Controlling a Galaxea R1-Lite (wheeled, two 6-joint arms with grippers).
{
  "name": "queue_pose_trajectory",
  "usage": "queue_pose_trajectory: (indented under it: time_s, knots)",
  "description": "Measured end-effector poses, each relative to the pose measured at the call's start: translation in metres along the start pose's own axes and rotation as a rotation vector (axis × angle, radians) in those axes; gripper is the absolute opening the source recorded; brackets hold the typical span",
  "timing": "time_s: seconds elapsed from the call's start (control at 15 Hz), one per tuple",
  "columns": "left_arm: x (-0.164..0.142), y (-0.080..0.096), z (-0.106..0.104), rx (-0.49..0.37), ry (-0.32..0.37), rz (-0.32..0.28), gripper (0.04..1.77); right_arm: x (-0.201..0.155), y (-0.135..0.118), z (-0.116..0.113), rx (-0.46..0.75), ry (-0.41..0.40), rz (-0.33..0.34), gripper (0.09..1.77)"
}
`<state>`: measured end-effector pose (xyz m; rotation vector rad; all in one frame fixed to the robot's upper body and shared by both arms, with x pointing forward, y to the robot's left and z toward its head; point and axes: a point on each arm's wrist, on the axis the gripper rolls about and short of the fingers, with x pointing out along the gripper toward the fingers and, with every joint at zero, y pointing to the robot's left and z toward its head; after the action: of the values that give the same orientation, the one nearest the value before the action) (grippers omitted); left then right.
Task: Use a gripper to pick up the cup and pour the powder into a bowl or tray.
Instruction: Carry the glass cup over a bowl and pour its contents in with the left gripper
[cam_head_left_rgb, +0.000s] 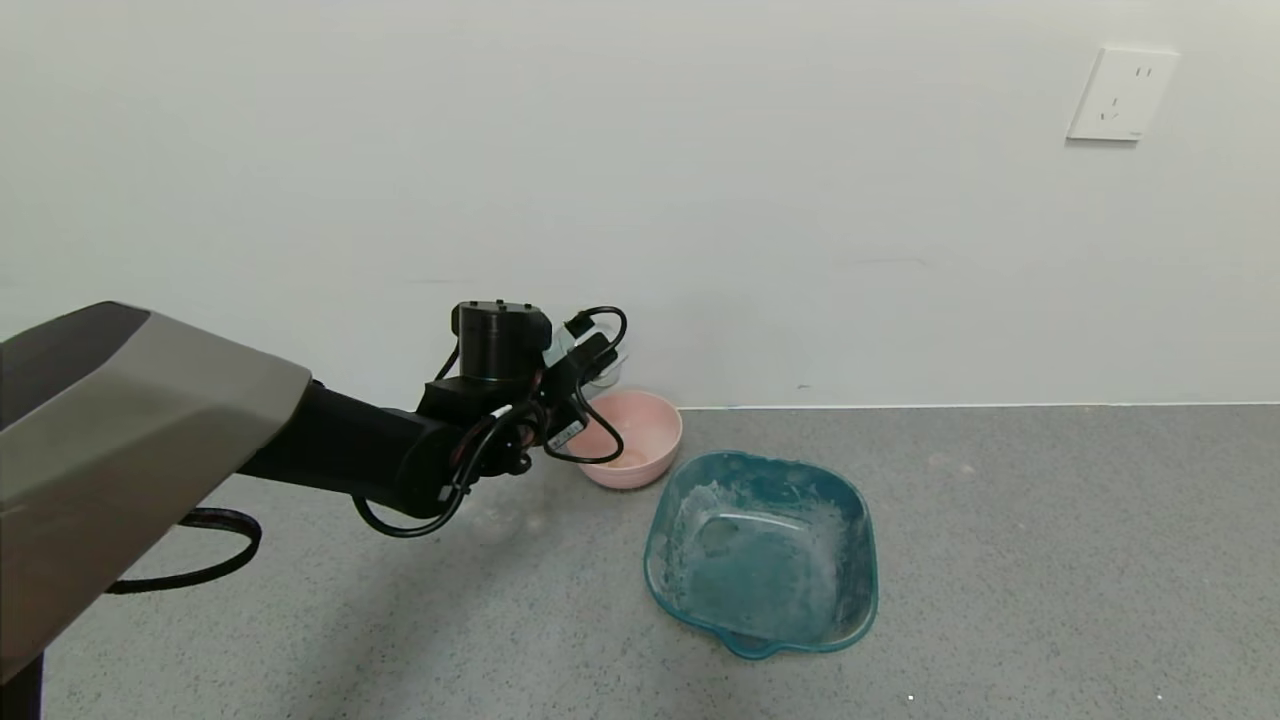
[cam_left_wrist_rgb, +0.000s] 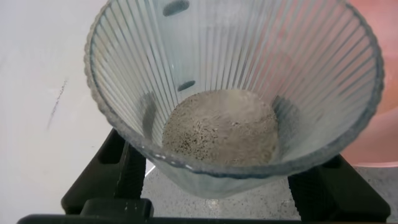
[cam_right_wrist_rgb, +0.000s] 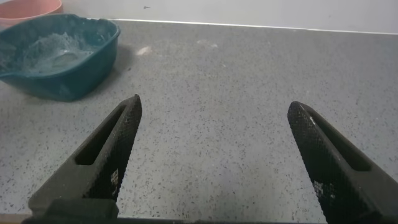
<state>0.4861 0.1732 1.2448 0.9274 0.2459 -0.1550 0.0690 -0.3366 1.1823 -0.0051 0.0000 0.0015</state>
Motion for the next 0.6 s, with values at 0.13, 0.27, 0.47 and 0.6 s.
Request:
queue_pose_trajectory:
  time_s: [0.13, 0.27, 0.47, 0.6]
  knots:
    - [0.0028, -0.0035, -0.0018, 0.041, 0.021, 0.007, 1.29, 0.0, 0.0, 0.0, 0.0, 0.0, 0.0, 1.71]
    - [0.0048, -0.0061, -0.0018, 0.095, 0.048, 0.026, 1.29, 0.0, 0.0, 0.0, 0.0, 0.0, 0.0, 1.71]
    - [0.008, -0.0068, -0.0008, 0.163, 0.062, 0.039, 1.29, 0.0, 0.0, 0.0, 0.0, 0.0, 0.0, 1.71]
    - [0.0095, -0.0081, -0.0014, 0.215, 0.089, 0.054, 1.29, 0.0, 0.0, 0.0, 0.0, 0.0, 0.0, 1.71]
